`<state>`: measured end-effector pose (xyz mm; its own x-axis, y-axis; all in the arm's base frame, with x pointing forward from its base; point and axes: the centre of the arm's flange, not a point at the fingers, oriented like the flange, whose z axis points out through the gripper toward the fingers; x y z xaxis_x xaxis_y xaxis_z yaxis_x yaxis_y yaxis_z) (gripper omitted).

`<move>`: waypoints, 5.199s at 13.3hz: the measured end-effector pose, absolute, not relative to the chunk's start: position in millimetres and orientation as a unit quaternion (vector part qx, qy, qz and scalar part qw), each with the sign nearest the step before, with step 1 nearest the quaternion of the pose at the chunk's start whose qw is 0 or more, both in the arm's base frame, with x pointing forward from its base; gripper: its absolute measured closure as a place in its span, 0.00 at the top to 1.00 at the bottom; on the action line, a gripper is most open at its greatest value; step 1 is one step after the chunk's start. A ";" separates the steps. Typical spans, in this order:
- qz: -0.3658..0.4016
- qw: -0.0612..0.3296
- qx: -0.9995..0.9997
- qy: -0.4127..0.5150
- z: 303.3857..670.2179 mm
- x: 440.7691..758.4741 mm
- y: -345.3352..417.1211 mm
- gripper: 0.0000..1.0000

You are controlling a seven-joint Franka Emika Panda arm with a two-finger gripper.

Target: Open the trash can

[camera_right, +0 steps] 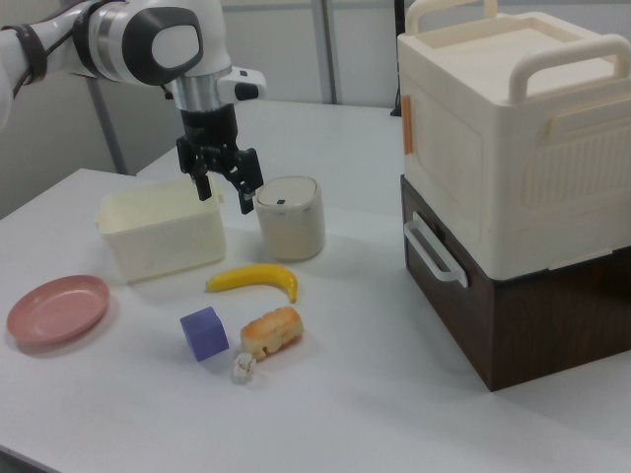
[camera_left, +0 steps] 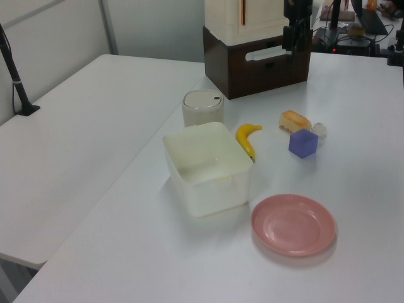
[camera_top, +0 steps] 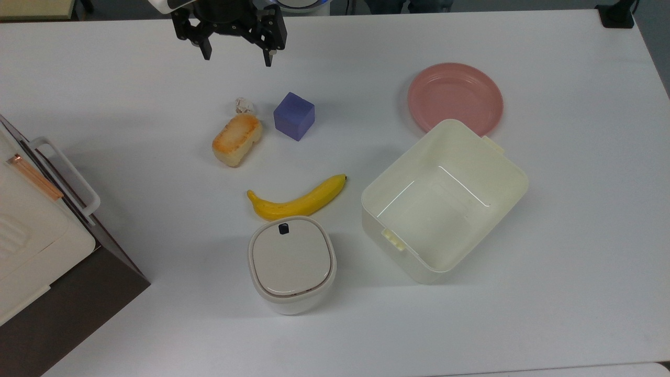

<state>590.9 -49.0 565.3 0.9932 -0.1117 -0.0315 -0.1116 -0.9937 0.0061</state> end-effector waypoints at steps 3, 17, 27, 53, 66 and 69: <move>-0.016 0.002 0.998 -0.056 565.3 590.9 -49.0 1.00; 0.082 -0.036 0.996 -0.027 549.5 631.9 -37.8 0.10; 0.229 -0.031 0.972 -0.053 492.4 724.7 -4.0 0.01; 0.067 -0.036 0.995 -0.065 512.8 686.0 -14.2 0.22; -0.010 -0.005 0.999 -0.049 555.4 637.1 -19.5 1.00; -0.014 -0.006 0.999 -0.046 557.2 628.2 -15.9 1.00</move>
<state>628.2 -15.9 557.2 0.9954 -0.0915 -0.0282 -0.0918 -0.9957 -0.0113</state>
